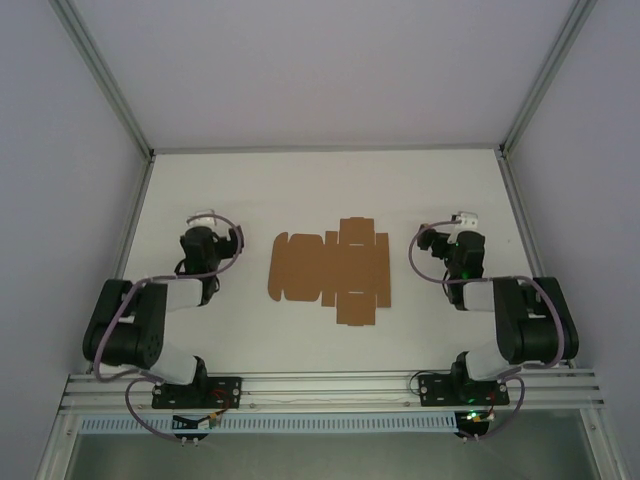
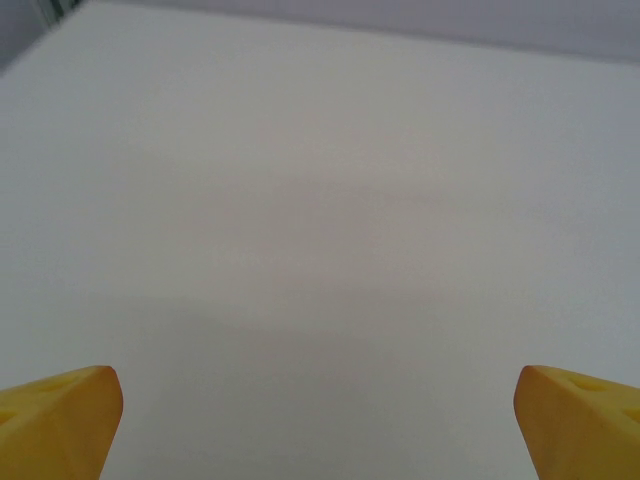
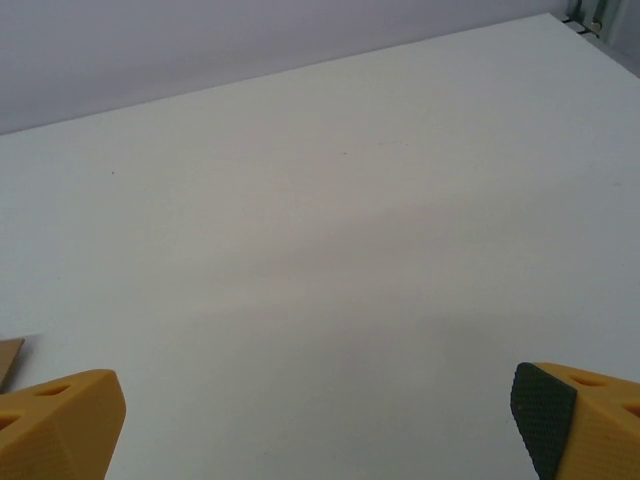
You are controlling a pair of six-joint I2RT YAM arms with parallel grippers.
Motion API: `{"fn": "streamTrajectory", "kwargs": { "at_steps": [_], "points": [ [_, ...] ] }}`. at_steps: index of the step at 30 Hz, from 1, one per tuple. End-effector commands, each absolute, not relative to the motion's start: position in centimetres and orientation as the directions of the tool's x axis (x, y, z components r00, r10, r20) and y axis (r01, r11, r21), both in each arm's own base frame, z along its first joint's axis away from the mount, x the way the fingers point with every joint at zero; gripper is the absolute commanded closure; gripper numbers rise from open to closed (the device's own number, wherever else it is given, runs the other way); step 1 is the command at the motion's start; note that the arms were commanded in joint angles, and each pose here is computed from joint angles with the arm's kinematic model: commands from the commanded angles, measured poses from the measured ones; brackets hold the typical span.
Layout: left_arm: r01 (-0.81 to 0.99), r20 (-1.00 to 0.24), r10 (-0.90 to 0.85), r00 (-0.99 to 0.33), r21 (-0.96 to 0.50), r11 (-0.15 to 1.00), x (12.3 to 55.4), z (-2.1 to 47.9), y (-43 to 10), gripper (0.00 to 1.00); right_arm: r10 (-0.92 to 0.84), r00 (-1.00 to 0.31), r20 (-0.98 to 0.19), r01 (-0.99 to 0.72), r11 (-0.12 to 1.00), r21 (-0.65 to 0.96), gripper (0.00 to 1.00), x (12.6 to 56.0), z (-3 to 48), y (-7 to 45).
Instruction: Assemble paper box
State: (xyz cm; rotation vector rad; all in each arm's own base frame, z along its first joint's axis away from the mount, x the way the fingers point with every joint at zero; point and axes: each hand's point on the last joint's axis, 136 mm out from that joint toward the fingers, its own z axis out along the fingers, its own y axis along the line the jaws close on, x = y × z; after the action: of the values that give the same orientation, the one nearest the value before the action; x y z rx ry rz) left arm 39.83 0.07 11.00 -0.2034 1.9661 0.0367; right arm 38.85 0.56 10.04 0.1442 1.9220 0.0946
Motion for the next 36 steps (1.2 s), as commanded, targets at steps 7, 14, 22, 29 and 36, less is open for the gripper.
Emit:
{"fn": "streamTrajectory", "kwargs": {
  "at_steps": [7, 14, 22, 29, 36],
  "points": [
    [-0.179, -0.773, -0.382, -0.506, -0.339, 0.923, 38.4, 17.4, -2.6, 0.0, 0.315, -0.532, -0.786, 0.119, 0.947, 0.299, 0.02, 38.3, 16.3, 3.1],
    [-0.122, -0.569, -0.471, -0.674, -0.543, 0.831, 37.6, 15.5, -8.9, 0.0, 0.277, -0.835, -0.475, 0.092, 0.921, 0.378, 0.19, 34.0, 13.6, 11.1],
    [-0.062, -0.349, -0.365, -0.863, -0.645, 0.762, 36.2, 8.8, -15.9, 0.03, 0.234, -0.943, -0.238, 0.085, 0.857, 0.508, 0.56, 32.4, 7.8, 17.1],
    [-0.089, -0.272, -0.323, -0.906, -0.626, 0.775, 35.9, 5.8, -16.6, 0.03, 0.224, -0.969, -0.107, 0.167, 0.908, 0.384, 0.74, 32.4, 2.3, 16.1],
    [-0.009, -0.21, -0.235, -0.949, -0.727, 0.686, 35.1, 5.1, -20.1, 0.13, 0.174, -0.983, -0.057, 0.151, 0.947, 0.285, 0.78, 31.0, -1.2, 14.6]
  ]
}}
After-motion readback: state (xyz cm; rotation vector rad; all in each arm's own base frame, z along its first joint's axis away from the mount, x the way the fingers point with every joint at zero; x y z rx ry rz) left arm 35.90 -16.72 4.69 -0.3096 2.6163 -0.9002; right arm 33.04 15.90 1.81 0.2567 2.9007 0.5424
